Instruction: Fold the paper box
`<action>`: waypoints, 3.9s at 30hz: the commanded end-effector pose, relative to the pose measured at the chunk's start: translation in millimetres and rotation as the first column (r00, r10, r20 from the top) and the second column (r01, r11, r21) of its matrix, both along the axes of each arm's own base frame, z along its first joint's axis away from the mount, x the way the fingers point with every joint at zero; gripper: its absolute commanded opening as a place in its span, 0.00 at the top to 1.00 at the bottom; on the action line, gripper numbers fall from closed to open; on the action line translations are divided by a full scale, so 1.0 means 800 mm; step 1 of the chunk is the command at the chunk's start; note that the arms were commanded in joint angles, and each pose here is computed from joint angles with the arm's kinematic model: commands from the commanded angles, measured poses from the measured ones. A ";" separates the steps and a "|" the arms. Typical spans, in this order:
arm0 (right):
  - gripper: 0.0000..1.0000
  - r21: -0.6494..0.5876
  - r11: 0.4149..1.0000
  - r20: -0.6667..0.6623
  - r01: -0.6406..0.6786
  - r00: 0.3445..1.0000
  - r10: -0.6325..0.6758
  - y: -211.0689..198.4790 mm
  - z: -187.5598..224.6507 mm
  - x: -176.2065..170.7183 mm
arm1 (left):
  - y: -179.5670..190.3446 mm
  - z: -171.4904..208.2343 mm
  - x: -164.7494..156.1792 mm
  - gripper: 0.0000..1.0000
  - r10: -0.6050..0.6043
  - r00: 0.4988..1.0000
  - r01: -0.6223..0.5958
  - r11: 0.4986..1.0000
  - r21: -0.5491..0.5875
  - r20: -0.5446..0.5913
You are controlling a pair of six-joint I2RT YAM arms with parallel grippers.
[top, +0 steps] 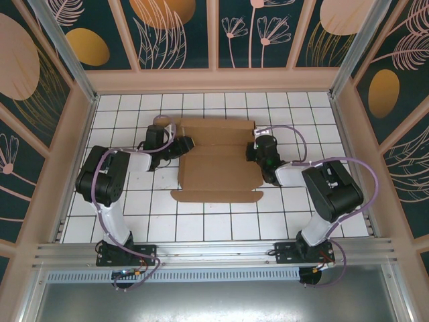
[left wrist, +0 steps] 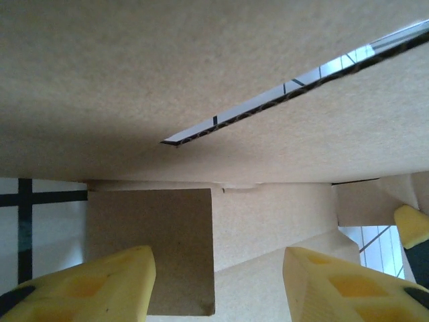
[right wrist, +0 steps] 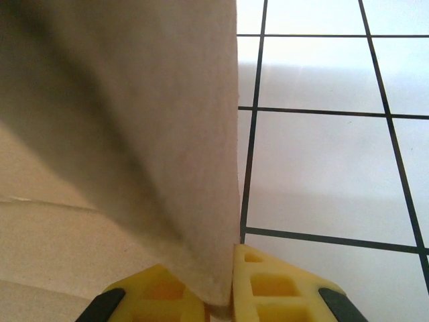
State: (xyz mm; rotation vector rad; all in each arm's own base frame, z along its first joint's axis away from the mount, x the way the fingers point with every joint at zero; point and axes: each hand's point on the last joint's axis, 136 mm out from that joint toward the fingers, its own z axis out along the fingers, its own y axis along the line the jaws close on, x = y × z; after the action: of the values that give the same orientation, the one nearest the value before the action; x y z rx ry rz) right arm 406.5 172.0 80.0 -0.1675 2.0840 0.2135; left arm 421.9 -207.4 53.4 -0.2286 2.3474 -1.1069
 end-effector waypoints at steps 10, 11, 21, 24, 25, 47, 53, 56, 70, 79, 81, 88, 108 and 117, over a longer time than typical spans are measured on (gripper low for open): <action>0.87 -0.054 0.994 -0.067 -0.098 0.993 0.094 0.031 -0.023 -0.012 | 0.002 -0.047 -0.009 0.46 -0.067 0.988 0.086 0.988 0.130 -0.141; 0.87 -0.060 0.993 -0.064 -0.098 0.993 0.094 0.030 -0.022 -0.011 | 0.004 -0.045 -0.008 0.46 -0.070 0.988 0.091 0.985 0.148 -0.139; 0.87 -0.096 0.991 -0.066 -0.098 0.994 0.092 0.028 -0.023 -0.010 | 0.010 -0.038 -0.005 0.46 -0.083 0.986 0.113 0.971 0.211 -0.145; 0.87 -0.102 0.990 -0.066 -0.099 0.994 0.092 0.028 -0.023 -0.010 | 0.009 -0.036 -0.005 0.46 -0.092 0.985 0.121 0.970 0.211 -0.143; 0.87 -0.103 0.990 -0.067 -0.099 0.994 0.092 0.028 -0.023 -0.011 | 0.010 -0.034 -0.004 0.46 -0.095 0.986 0.124 0.969 0.215 -0.140; 0.88 -0.121 0.989 -0.068 -0.089 0.994 0.081 0.029 -0.027 -0.013 | 0.020 -0.002 0.016 0.46 -0.090 0.992 0.112 0.945 0.307 -0.085; 0.88 -0.122 0.989 -0.068 -0.087 0.995 0.079 0.028 -0.027 -0.013 | 0.026 -0.001 0.019 0.46 -0.104 0.991 0.126 0.923 0.362 -0.081; 0.88 -0.120 0.989 -0.067 -0.089 0.994 0.081 0.029 -0.026 -0.013 | 0.022 0.003 0.022 0.46 -0.132 0.989 0.148 0.920 0.362 -0.070; 0.88 -0.144 0.982 -0.072 -0.122 0.991 0.113 0.039 -0.031 -0.019 | 0.003 0.018 0.051 0.47 -0.240 0.971 0.227 0.901 0.370 -0.011; 0.88 -0.169 0.980 -0.065 -0.103 0.993 0.094 0.035 -0.029 -0.014 | 0.016 0.018 0.046 0.50 -0.230 0.973 0.218 0.873 0.436 -0.026; 0.88 -0.173 0.980 -0.058 -0.099 0.994 0.090 0.034 -0.025 -0.012 | 0.010 0.017 0.036 0.51 -0.222 0.975 0.214 0.889 0.405 -0.028; 0.88 -0.181 0.979 -0.052 -0.096 0.995 0.088 0.032 -0.019 -0.010 | 0.010 0.018 0.004 0.49 -0.151 0.988 0.150 0.917 0.370 -0.026; 0.88 -0.124 0.987 -0.049 -0.098 0.994 0.093 0.033 -0.015 -0.015 | 0.060 0.076 -0.027 0.56 0.183 0.971 -0.215 0.950 0.226 0.154; 0.88 -0.119 0.988 -0.056 -0.098 0.994 0.092 0.033 -0.018 -0.017 | 0.098 0.038 -0.035 0.45 0.297 0.951 -0.309 0.881 0.359 0.089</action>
State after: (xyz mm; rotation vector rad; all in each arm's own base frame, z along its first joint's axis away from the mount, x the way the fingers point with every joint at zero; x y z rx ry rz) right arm 405.0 195.5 79.2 -0.2949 2.0931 0.1414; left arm 393.3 -139.7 89.1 -0.3652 2.3362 -0.5662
